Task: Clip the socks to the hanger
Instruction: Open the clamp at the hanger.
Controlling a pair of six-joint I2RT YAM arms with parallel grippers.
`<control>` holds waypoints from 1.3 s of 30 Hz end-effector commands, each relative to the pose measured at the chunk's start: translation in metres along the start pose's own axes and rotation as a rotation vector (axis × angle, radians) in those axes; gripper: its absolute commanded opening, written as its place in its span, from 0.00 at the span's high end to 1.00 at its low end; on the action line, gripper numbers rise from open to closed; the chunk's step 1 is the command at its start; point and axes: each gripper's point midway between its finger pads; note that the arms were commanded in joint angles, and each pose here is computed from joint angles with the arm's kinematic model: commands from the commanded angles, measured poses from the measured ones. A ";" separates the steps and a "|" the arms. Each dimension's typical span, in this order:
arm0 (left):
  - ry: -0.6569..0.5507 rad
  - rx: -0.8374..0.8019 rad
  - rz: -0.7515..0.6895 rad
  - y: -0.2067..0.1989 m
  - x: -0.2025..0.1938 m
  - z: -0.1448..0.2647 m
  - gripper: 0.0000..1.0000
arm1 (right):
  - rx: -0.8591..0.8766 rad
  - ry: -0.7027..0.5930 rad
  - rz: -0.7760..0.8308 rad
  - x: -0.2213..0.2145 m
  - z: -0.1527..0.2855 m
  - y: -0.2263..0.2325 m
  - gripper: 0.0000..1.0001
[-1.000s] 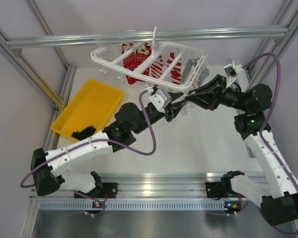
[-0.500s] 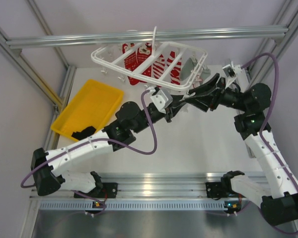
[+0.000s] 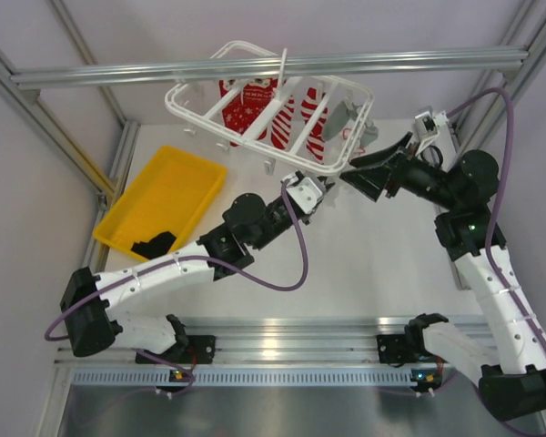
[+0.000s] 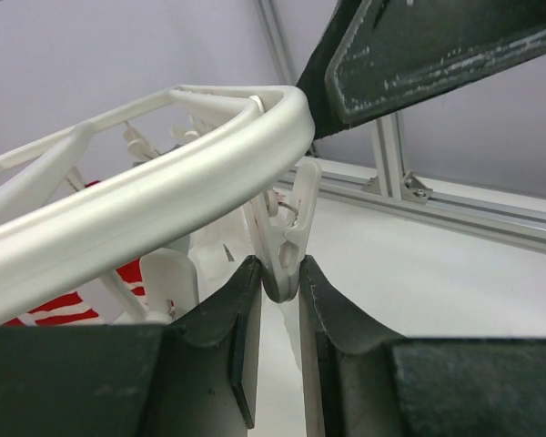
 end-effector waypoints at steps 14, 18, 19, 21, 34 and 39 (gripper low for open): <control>-0.091 0.095 -0.192 0.013 0.010 0.008 1.00 | -0.162 -0.088 -0.181 -0.003 0.003 -0.023 0.31; -0.080 0.106 -0.249 0.008 0.005 0.007 1.00 | -0.127 -0.081 -0.201 -0.005 -0.001 -0.017 0.30; -0.085 0.120 -0.276 0.010 0.006 0.007 1.00 | -0.124 -0.080 -0.206 -0.005 -0.001 -0.017 0.30; -0.074 0.119 -0.330 0.007 0.002 0.006 1.00 | -0.113 -0.079 -0.223 -0.006 -0.001 -0.014 0.29; -0.038 0.134 -0.169 0.008 0.004 0.012 1.00 | -0.044 -0.100 -0.071 -0.001 0.003 0.002 0.26; -0.027 -0.028 0.088 -0.010 0.021 0.022 1.00 | -0.001 -0.121 0.088 0.010 0.005 0.013 0.24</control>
Point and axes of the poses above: each gripper's point midway between its finger pads, its own z axis back along the fingers, its own y axis along the line the jaws close on, x = y × z, and after that the axes turned 3 degrees about -z, right-handed
